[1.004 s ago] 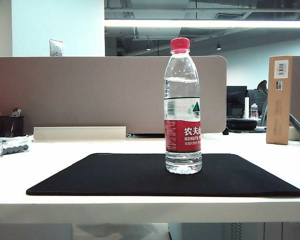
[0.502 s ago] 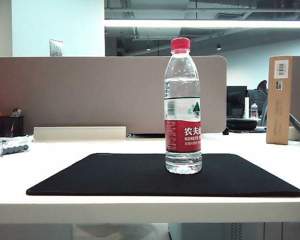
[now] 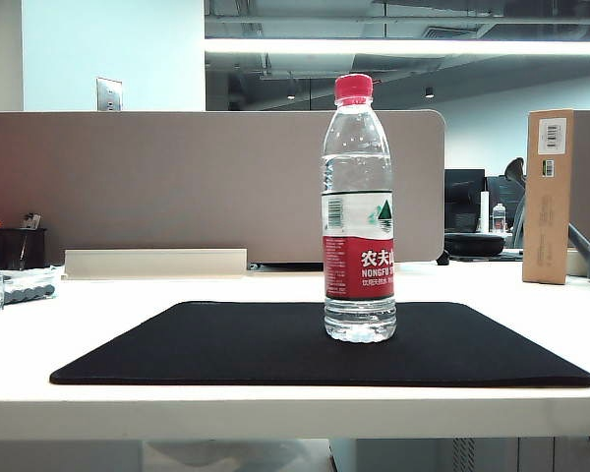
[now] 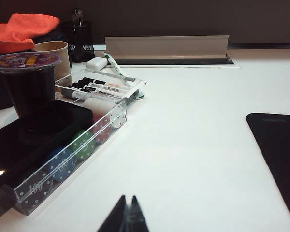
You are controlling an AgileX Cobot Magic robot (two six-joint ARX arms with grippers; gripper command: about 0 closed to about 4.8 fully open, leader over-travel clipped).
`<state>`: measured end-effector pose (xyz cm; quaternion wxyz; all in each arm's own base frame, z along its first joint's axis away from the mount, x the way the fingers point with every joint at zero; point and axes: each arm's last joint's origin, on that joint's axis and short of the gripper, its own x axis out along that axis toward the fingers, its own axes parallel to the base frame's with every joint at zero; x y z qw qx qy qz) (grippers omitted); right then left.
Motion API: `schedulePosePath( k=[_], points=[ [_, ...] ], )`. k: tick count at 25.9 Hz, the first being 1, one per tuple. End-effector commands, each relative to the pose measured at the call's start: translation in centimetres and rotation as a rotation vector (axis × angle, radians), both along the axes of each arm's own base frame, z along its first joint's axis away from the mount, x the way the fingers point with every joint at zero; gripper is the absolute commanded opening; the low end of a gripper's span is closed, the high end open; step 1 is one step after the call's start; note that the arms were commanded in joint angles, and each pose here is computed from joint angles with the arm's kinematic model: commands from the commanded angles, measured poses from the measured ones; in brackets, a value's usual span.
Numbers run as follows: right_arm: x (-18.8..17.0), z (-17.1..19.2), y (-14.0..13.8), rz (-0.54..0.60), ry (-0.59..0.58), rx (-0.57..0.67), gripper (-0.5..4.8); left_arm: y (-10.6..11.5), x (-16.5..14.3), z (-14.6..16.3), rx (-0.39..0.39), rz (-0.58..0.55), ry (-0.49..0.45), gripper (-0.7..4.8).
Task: Stand the plastic bottle up on the black mouse pad.
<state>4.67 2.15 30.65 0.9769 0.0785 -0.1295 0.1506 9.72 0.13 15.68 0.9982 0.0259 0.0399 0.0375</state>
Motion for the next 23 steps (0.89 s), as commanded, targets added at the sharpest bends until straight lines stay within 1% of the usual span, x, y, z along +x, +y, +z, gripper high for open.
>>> schedulePosePath(
  k=[1, 16, 18, 20, 23],
  points=[
    [-0.3, -0.3, -0.2, 0.002, 0.028, -0.019, -0.01, 0.0, 0.0, 0.2, -0.003, 0.000, -0.011, -0.04],
    [-0.1, -2.2, -0.1, 0.002, 0.182, -0.125, -0.01, 0.0, 0.0, 0.2, -0.003, 0.000, -0.011, -0.04],
    [-0.2, -2.5, -0.3, -0.031, 0.203, -0.142, -0.01, 0.0, 0.0, 0.2, -0.003, 0.000, -0.011, -0.04],
    [-0.2, -3.0, -0.5, -0.037, 0.211, -0.147, -0.01, 0.0, 0.0, 0.2, -0.003, 0.000, -0.011, -0.04],
    [0.2, -4.3, -0.7, -0.082, 0.210, -0.131, -0.01, 0.0, 0.0, 0.2, -0.003, -0.001, -0.011, -0.04]
  ],
)
